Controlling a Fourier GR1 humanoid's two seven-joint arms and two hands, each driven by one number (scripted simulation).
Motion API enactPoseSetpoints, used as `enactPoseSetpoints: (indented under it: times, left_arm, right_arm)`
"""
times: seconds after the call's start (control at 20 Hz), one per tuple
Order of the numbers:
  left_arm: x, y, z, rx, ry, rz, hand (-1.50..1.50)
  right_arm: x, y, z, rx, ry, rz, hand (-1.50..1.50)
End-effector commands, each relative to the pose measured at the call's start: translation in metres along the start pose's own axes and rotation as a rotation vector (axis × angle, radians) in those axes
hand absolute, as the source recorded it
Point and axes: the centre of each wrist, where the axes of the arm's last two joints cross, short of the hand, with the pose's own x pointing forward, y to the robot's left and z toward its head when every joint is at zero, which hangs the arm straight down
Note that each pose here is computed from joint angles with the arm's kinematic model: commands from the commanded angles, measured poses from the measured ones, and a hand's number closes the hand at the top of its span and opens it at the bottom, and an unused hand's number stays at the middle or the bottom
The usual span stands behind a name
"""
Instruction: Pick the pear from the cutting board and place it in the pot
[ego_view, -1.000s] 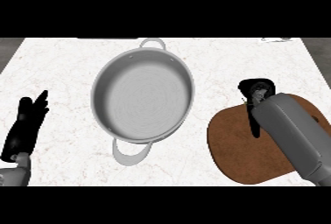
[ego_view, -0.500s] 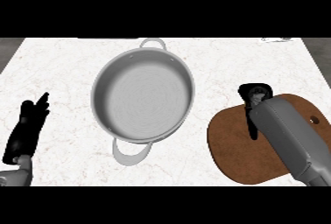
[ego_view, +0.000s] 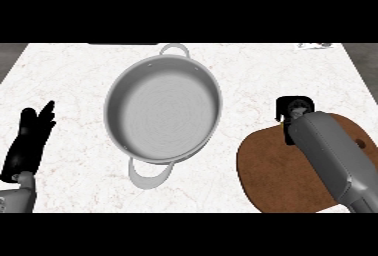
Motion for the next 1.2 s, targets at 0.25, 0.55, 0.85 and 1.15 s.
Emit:
enactPoseSetpoints:
  times: [0.25,0.55,0.85,1.15]
  left_arm:
    - [-0.001,-0.004,-0.014,-0.004,0.024,0.000,0.00]
    - [-0.009,0.008,-0.010,0.015,0.016,0.008,0.00]
    - [-0.021,0.015,-0.004,0.035,0.024,-0.004,0.00]
    - [-0.016,0.010,-0.001,0.036,0.029,0.004,0.00]
  right_arm:
    - [0.014,0.017,0.007,-0.140,-0.101,0.129,1.50]
    - [-0.018,0.024,0.014,-0.324,-0.193,-0.001,1.50]
    - [-0.053,0.050,0.030,-0.591,-0.335,-0.255,1.50]
    - [-0.065,0.049,0.085,-0.857,-0.281,-0.297,1.50]
